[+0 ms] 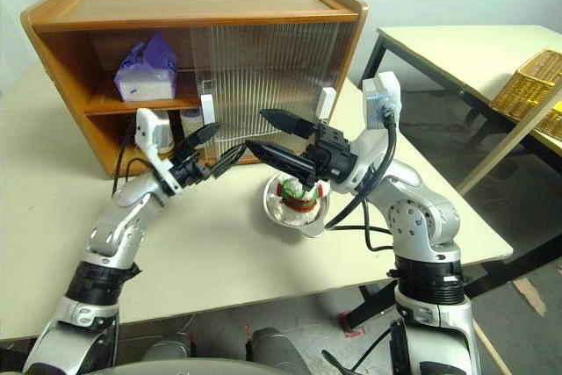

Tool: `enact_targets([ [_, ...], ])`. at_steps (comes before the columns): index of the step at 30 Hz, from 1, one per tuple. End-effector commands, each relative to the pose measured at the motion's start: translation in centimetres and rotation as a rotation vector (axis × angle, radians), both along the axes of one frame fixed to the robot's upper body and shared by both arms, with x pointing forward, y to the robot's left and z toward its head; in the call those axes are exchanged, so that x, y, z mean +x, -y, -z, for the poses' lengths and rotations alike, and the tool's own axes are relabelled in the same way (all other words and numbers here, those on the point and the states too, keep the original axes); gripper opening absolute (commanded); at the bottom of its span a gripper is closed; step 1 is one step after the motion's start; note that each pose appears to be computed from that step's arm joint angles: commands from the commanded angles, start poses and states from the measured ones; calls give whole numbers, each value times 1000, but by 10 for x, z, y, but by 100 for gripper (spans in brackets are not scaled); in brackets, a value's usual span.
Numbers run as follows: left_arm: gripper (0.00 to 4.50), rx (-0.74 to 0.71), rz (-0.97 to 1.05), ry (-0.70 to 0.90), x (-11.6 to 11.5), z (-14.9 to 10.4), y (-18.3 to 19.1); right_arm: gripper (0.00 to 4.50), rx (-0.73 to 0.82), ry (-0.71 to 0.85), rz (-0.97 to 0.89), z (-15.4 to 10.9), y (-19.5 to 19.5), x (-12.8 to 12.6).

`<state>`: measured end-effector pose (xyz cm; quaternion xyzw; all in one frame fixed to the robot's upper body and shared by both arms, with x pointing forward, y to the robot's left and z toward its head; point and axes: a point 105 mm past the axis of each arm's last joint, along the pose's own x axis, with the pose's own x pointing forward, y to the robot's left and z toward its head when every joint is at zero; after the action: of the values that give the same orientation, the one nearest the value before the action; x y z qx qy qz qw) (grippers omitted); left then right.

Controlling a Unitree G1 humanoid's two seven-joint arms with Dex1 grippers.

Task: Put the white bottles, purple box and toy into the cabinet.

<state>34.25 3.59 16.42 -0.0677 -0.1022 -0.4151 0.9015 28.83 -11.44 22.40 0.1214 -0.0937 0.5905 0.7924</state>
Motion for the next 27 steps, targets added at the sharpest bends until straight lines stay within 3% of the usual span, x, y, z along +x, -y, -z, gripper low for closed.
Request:
enact_targets([
  [1, 288, 28, -60, -26, 12, 7, 7, 450, -5, 16, 8, -3, 0, 1],
  [7, 63, 27, -152, -49, 23, 16, 14, 450, -8, 17, 19, -3, 2, 0],
  [9, 6, 50, -220, -53, 27, 22, 4, 450, -9, 17, 22, -3, 3, -1],
  [19, 6, 0, -476, -64, 46, 27, -24, 450, -7, 14, 20, -3, 1, -3],
  [27, 6, -20, -495, -65, 48, 28, -27, 450, -12, 18, 21, -4, 2, -3],
])
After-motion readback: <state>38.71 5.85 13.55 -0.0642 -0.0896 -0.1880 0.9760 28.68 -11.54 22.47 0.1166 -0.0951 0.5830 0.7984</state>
